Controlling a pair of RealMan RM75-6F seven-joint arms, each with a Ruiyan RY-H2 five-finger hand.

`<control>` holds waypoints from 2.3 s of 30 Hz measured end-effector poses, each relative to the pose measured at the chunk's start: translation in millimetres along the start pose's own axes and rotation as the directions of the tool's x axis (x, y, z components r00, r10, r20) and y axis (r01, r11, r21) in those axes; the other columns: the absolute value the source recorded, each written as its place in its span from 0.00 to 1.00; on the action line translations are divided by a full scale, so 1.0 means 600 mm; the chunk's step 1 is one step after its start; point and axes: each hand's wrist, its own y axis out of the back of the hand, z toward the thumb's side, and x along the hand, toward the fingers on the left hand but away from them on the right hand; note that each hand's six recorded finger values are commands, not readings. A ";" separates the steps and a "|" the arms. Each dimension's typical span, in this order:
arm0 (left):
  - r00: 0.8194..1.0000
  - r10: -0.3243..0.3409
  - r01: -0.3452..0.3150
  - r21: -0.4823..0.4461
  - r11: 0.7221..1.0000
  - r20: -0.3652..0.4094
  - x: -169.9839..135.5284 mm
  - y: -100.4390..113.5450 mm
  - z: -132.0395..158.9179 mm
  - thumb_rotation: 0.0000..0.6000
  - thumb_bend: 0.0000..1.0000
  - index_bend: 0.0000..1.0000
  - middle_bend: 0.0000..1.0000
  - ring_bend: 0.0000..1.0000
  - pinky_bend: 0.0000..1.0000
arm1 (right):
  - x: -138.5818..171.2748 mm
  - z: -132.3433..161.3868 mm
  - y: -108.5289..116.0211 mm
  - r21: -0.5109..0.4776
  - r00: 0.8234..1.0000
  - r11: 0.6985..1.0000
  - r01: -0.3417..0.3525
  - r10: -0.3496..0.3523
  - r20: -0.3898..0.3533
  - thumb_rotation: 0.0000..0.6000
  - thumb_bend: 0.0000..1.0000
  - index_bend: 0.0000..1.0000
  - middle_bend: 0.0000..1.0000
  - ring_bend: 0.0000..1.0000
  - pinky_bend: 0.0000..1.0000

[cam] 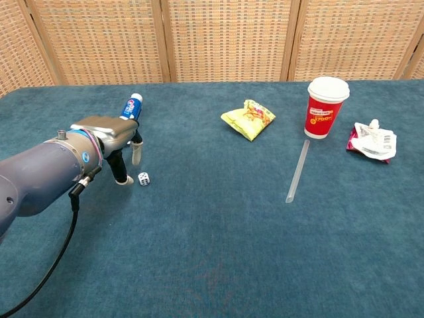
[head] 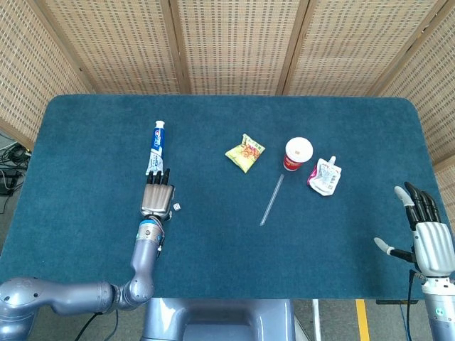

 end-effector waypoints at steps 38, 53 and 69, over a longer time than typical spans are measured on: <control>0.999 -0.041 0.041 0.014 0.999 -0.017 0.001 -0.021 0.031 1.00 0.33 0.46 0.00 0.00 0.00 | -0.001 0.002 0.003 -0.043 1.000 0.999 0.006 -0.006 -0.012 1.00 0.09 0.09 0.00 0.00 0.00; 0.999 -0.033 0.033 0.015 0.999 -0.020 0.008 -0.019 0.033 1.00 0.34 0.52 0.00 0.00 0.00 | 0.000 0.005 0.001 -0.046 1.000 0.999 0.001 -0.002 -0.020 1.00 0.09 0.09 0.00 0.00 0.00; 1.000 0.002 -0.002 -0.018 1.000 0.007 0.002 0.001 0.034 1.00 0.40 0.54 0.00 0.00 0.00 | 0.001 0.005 0.009 -0.054 1.000 0.998 0.019 -0.020 -0.022 1.00 0.09 0.09 0.00 0.00 0.00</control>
